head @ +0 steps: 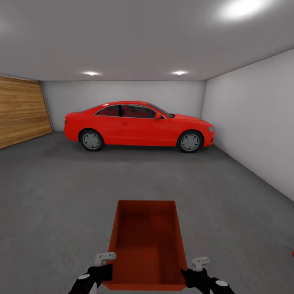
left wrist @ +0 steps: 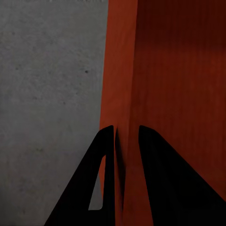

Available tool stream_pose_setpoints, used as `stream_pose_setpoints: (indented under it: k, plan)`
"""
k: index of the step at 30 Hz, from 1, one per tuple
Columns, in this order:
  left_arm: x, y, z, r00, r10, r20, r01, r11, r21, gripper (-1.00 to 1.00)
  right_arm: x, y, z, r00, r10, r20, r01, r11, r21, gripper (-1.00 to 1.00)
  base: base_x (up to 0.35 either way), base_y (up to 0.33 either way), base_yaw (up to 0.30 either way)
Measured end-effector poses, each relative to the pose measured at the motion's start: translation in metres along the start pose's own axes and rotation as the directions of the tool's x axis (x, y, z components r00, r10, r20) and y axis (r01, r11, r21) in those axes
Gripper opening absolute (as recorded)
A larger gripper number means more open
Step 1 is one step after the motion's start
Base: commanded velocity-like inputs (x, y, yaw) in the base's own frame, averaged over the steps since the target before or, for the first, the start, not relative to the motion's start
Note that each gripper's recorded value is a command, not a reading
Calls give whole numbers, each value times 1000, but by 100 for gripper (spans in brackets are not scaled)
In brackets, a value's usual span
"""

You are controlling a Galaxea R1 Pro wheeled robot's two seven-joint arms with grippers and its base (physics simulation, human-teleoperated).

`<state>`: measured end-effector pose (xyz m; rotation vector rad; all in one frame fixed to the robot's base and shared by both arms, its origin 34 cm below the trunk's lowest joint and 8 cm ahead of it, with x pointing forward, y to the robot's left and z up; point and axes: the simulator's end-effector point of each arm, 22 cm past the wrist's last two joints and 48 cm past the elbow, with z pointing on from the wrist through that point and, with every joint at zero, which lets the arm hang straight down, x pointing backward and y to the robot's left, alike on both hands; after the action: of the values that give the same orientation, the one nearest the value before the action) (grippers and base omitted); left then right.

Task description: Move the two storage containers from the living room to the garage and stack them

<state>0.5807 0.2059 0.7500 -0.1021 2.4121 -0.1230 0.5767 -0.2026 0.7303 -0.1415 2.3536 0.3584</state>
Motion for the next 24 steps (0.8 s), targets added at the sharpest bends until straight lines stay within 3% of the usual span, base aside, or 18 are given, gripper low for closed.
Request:
stream_pose_setpoints:
  k: [24]
  plan:
    - [0, 0, 0, 1000, 0, 1, 0, 1000, 0, -100, 0, 0, 0, 1000, 0, 1, 0, 1000, 0, -100, 4, 0, 0]
